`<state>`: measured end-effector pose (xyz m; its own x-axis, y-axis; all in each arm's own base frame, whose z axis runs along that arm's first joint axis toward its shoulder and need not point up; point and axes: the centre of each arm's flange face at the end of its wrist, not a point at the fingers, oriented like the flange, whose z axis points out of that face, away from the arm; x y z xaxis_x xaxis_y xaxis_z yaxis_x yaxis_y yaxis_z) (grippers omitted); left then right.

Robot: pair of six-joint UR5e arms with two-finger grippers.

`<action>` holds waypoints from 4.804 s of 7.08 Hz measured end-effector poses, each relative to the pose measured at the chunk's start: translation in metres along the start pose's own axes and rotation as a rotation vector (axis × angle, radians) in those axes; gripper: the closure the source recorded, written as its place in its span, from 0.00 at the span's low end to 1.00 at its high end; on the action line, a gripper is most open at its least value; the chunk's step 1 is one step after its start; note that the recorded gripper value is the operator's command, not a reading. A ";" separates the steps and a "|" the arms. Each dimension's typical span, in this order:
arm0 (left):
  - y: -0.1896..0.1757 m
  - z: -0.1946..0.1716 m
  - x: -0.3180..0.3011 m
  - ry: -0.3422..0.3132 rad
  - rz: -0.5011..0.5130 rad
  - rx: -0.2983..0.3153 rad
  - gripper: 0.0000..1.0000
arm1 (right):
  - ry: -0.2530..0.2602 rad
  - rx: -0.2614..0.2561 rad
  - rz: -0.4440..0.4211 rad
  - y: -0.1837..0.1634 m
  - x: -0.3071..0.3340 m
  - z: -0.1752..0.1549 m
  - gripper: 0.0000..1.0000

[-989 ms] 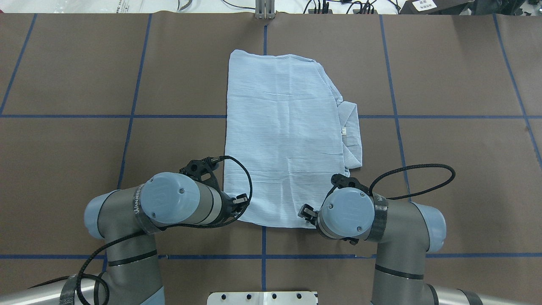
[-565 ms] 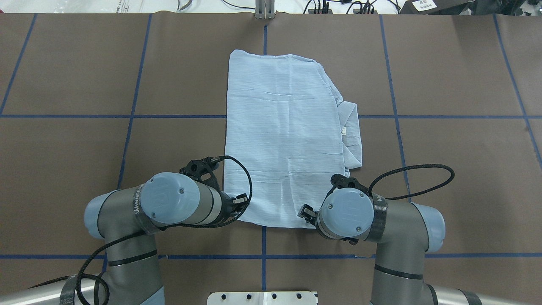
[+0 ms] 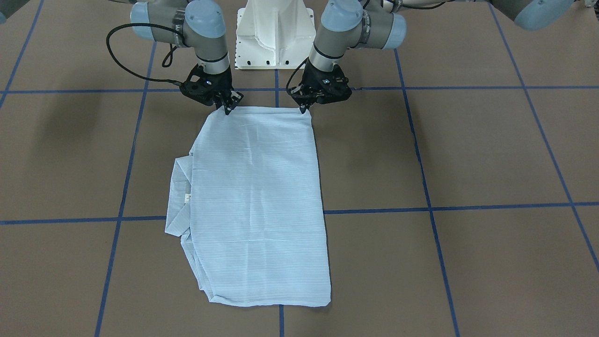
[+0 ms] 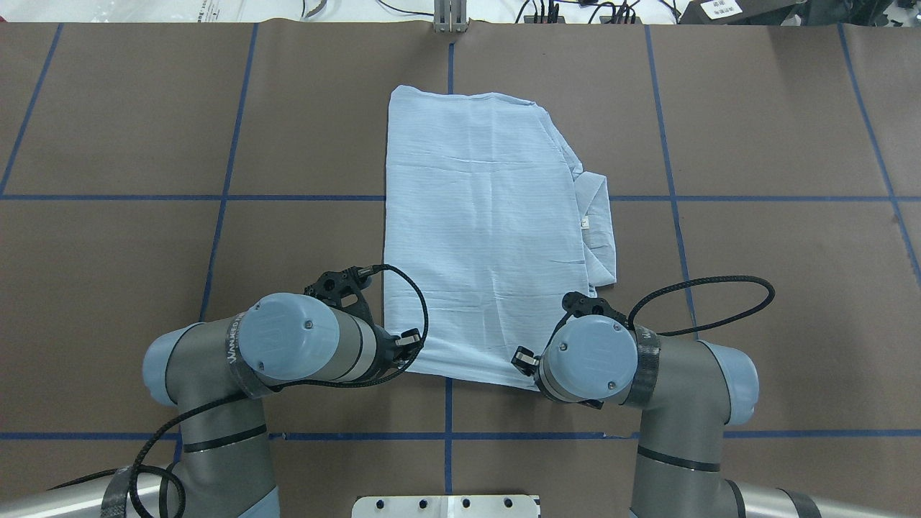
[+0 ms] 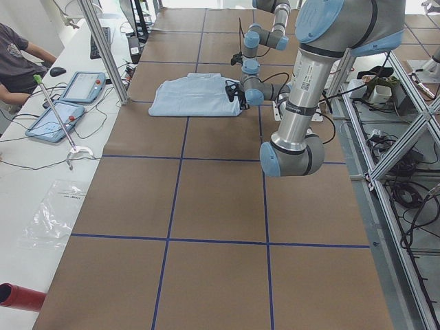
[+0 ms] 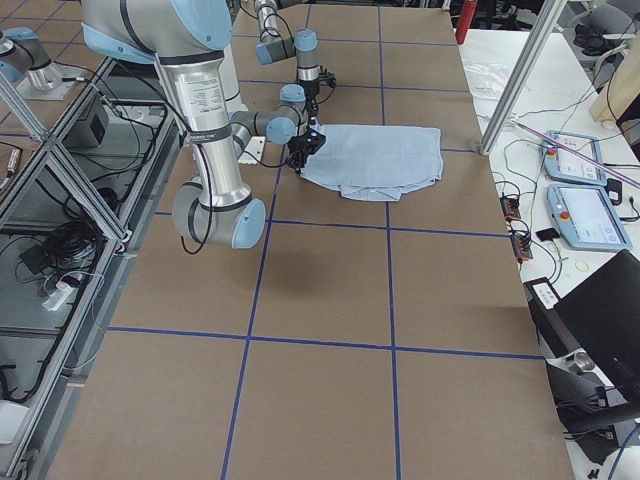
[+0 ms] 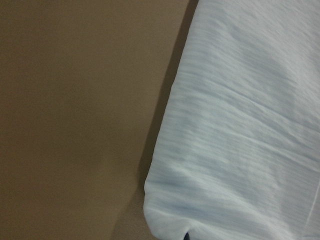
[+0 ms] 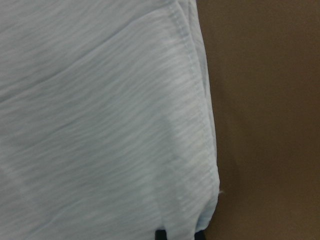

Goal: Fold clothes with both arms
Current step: 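Grasp the shirt edge nearest the robot with both grippers, then lift the edge with both grippers and fold it away from the robot, then lay the folded edge down and open both grippers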

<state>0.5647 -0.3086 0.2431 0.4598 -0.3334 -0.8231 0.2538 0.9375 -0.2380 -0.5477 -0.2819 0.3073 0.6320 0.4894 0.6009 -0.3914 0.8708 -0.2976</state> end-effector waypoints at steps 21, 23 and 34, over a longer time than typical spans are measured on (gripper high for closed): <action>-0.007 -0.149 0.021 -0.012 0.049 -0.064 1.00 | -0.191 -0.220 0.018 -0.057 -0.008 -0.143 1.00; -0.052 -0.123 0.041 0.020 0.031 -0.010 1.00 | -0.177 -0.146 0.020 -0.100 -0.031 -0.127 1.00; -0.193 -0.066 0.086 0.107 0.041 0.139 1.00 | -0.171 0.018 -0.090 -0.250 -0.107 -0.057 1.00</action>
<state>0.4990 -0.5117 0.1842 0.3808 -0.2759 -0.8826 0.3552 0.9249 -0.1359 -0.4798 -0.5496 0.2753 0.5426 0.3932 0.7423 -0.3515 0.9089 -0.2245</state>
